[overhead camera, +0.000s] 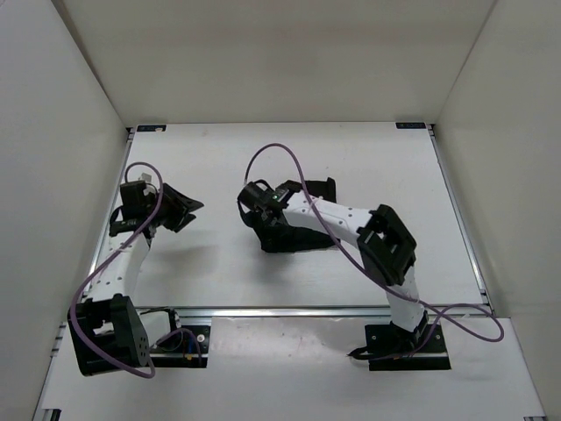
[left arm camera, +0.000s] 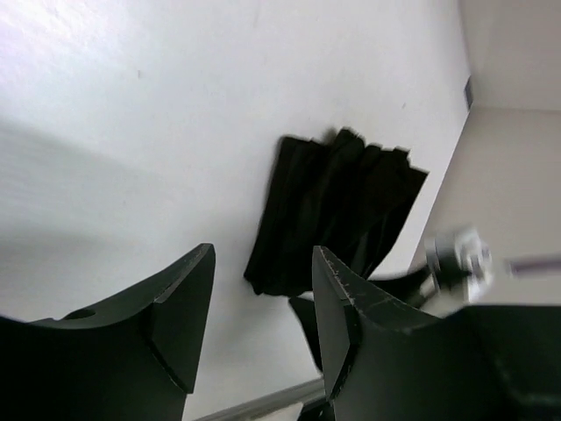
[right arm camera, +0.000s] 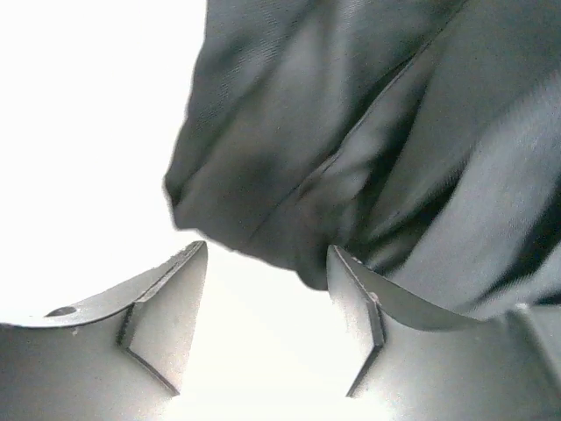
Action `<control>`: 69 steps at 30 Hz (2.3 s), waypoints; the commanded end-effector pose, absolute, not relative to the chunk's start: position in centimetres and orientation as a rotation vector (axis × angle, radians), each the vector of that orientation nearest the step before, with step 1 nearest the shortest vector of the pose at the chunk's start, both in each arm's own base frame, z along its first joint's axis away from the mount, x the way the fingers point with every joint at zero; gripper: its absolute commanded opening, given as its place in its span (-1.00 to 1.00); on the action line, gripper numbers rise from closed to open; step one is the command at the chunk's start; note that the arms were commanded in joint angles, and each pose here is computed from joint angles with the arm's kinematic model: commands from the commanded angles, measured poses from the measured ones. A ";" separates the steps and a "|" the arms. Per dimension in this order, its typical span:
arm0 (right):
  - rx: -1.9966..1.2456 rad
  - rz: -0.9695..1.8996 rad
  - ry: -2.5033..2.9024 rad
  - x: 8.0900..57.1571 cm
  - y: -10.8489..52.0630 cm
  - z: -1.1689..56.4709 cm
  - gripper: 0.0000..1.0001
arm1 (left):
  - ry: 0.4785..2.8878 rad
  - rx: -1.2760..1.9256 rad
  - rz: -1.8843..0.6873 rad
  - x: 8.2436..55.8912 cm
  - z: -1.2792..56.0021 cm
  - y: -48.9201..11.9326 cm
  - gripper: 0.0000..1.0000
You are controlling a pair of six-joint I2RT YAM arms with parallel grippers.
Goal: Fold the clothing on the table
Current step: Fold the skirt
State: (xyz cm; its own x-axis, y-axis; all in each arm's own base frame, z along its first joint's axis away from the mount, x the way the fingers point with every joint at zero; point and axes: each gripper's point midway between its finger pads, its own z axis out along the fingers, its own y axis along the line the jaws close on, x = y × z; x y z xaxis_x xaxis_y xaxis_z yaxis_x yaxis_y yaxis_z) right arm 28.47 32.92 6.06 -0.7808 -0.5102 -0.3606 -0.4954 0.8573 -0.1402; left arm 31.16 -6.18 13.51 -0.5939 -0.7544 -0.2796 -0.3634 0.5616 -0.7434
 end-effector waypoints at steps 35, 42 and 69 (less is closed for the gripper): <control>-0.578 0.192 2.534 32.5 33.8 13.0 -1.00 | 2.333 -0.764 -0.919 29.9 9.8 -11.0 0.05; -0.593 0.190 2.565 32.0 33.4 11.8 -1.00 | 2.510 -0.653 -0.904 30.2 6.4 -16.5 0.04; -0.673 0.592 2.569 28.4 39.2 13.7 -1.00 | 2.644 -0.670 -0.915 30.8 0.8 -20.5 -1.00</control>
